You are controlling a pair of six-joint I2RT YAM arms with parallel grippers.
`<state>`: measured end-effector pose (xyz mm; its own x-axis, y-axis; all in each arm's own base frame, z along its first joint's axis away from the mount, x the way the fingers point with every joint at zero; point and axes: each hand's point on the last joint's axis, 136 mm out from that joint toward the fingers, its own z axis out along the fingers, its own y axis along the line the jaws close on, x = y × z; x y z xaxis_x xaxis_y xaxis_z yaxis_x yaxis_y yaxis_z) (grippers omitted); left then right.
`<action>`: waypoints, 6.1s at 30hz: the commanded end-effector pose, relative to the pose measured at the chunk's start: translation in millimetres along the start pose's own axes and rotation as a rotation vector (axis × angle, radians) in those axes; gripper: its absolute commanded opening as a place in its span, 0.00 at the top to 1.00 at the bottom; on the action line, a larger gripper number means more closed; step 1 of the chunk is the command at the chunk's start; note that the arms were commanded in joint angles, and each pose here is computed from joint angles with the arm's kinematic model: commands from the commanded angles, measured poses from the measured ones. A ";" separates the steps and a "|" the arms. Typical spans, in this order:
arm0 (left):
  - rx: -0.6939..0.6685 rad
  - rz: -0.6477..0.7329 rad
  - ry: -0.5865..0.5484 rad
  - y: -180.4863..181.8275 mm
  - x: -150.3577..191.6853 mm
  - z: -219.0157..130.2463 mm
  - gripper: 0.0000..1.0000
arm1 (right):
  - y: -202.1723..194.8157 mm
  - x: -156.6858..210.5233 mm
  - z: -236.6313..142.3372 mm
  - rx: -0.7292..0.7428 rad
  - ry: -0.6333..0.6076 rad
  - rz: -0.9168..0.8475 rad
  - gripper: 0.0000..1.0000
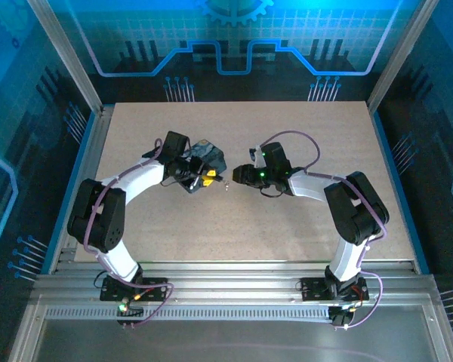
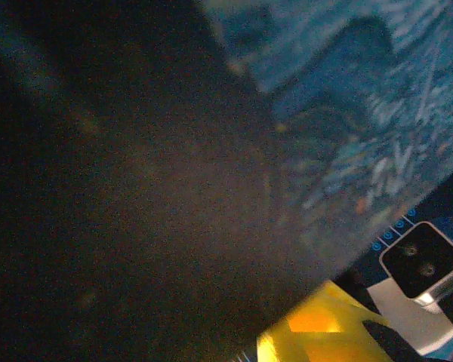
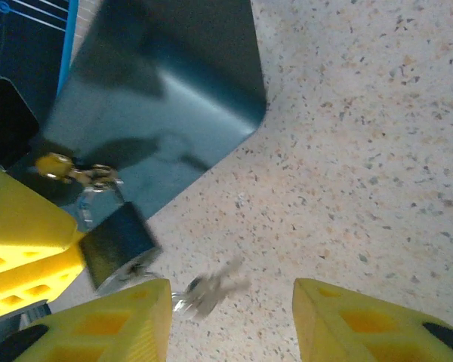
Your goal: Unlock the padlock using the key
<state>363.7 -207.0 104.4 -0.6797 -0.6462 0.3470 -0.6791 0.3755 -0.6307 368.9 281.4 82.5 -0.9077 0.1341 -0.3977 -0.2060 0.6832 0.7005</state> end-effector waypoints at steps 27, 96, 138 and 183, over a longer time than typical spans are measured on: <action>-0.252 0.375 -0.331 8.8 -80.0 -82.7 0.42 | 12.4 1.8 49.2 -0.016 0.118 -0.884 0.42; -0.433 0.580 -0.306 27.1 -106.0 -33.8 0.53 | 22.7 -26.3 63.2 0.296 0.060 -0.292 1.00; -0.452 0.671 -0.257 7.0 -81.2 -31.0 0.50 | -123.6 -61.7 -38.7 0.536 -0.164 0.255 0.84; -0.162 1.182 -1.127 58.3 -158.0 -118.7 0.01 | -176.0 -64.5 -184.7 0.719 -0.634 -0.509 0.00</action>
<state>394.3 3.2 84.8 -0.3712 -0.0967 -0.9235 -0.0833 0.9940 -0.0706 390.9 17.7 80.6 -0.4386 -0.0638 -0.8964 -0.0403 0.9979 -0.0513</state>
